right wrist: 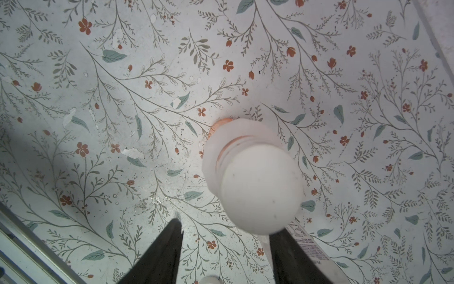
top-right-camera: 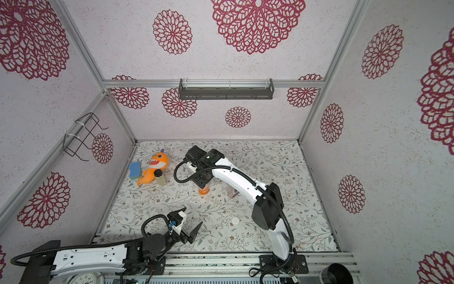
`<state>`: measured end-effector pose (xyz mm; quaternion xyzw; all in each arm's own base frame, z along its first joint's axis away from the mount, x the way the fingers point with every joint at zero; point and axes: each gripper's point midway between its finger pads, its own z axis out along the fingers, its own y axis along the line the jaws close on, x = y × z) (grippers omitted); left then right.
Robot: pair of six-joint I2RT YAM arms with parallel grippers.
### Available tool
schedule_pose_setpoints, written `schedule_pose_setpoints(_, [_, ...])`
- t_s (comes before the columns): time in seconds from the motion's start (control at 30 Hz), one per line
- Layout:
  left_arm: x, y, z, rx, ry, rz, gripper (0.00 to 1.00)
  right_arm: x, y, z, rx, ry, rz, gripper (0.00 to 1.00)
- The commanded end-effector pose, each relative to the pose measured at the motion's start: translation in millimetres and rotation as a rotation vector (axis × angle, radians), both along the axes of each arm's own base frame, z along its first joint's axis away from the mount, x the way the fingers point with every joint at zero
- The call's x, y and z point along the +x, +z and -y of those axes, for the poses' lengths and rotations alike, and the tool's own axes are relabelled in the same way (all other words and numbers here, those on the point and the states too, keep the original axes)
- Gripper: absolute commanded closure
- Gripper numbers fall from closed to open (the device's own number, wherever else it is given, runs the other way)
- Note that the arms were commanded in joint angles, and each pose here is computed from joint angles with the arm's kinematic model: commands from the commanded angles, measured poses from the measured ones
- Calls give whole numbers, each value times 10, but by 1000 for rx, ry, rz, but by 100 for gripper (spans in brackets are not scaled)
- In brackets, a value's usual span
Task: Screw on the bottle caps
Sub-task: Place the plastic bottle at the center of the table, then pick up the plastic bottle from the center of the table.
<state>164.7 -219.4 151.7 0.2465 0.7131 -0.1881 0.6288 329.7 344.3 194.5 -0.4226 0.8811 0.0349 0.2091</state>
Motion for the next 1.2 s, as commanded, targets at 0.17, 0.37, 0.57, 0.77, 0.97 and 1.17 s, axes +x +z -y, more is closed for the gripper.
schedule_pose_setpoints(0.17, [56, -17, -34, -32, 29, -31, 1, -153, 977, 428, 201, -113, 221, 36])
schedule_pose_setpoints(0.37, [135, -29, -90, -86, 89, -103, 1, -266, 1091, 875, 308, -283, 229, 28])
schedule_pose_setpoints(0.57, [117, 63, 125, -29, 18, -109, 1, -262, 882, 1475, 307, -520, 170, 28])
schedule_pose_setpoints(0.77, [184, 97, 387, 59, -2, -87, 1, -214, 670, 1645, 310, -572, 112, 30])
schedule_pose_setpoints(0.97, [225, 79, 634, 105, -28, -82, 1, -97, 496, 1632, 277, -623, 82, 30])
schedule_pose_setpoints(1.17, [234, 54, 710, 116, -38, -81, 1, 35, 297, 1518, 260, -652, 31, 32])
